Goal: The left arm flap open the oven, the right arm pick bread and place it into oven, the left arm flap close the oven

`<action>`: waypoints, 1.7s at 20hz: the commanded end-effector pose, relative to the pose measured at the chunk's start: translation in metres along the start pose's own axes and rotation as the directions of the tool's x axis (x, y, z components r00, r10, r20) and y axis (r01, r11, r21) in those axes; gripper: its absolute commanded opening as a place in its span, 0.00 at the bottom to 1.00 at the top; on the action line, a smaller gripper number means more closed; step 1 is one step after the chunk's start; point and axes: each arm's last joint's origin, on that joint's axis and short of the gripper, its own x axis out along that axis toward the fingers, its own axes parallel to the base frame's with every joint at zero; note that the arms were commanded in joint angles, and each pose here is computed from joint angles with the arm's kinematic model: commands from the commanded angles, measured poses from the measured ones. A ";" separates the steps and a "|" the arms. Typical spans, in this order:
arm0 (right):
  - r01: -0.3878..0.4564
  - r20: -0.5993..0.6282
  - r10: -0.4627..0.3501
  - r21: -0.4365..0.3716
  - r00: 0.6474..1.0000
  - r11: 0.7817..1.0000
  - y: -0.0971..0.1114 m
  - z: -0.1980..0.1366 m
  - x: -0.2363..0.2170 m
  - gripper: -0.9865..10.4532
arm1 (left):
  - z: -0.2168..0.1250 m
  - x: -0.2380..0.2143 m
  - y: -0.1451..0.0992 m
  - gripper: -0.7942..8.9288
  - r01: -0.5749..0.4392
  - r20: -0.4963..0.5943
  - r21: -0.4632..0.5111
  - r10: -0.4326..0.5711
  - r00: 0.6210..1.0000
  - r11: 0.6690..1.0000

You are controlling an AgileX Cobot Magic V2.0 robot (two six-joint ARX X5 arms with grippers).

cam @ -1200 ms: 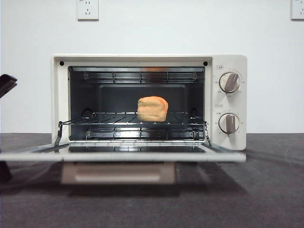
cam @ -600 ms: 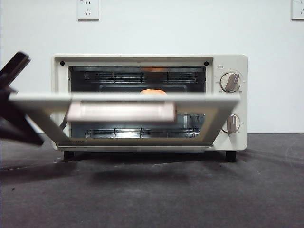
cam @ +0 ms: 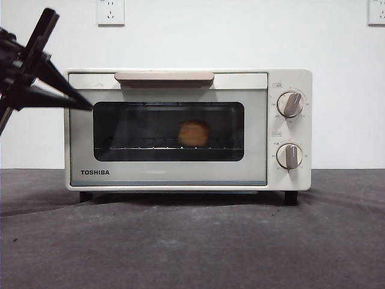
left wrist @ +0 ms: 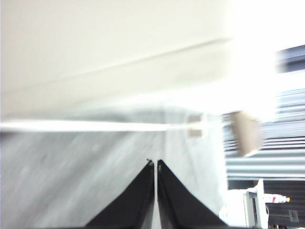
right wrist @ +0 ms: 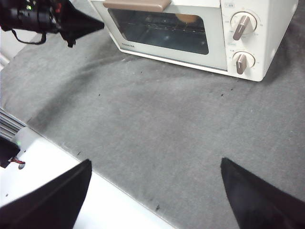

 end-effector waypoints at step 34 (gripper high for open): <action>0.070 0.325 0.032 -0.295 0.945 0.953 0.010 0.030 -0.009 0.09 | -0.095 -0.141 -0.115 0.10 -0.200 0.360 0.662 -0.073 0.930 0.722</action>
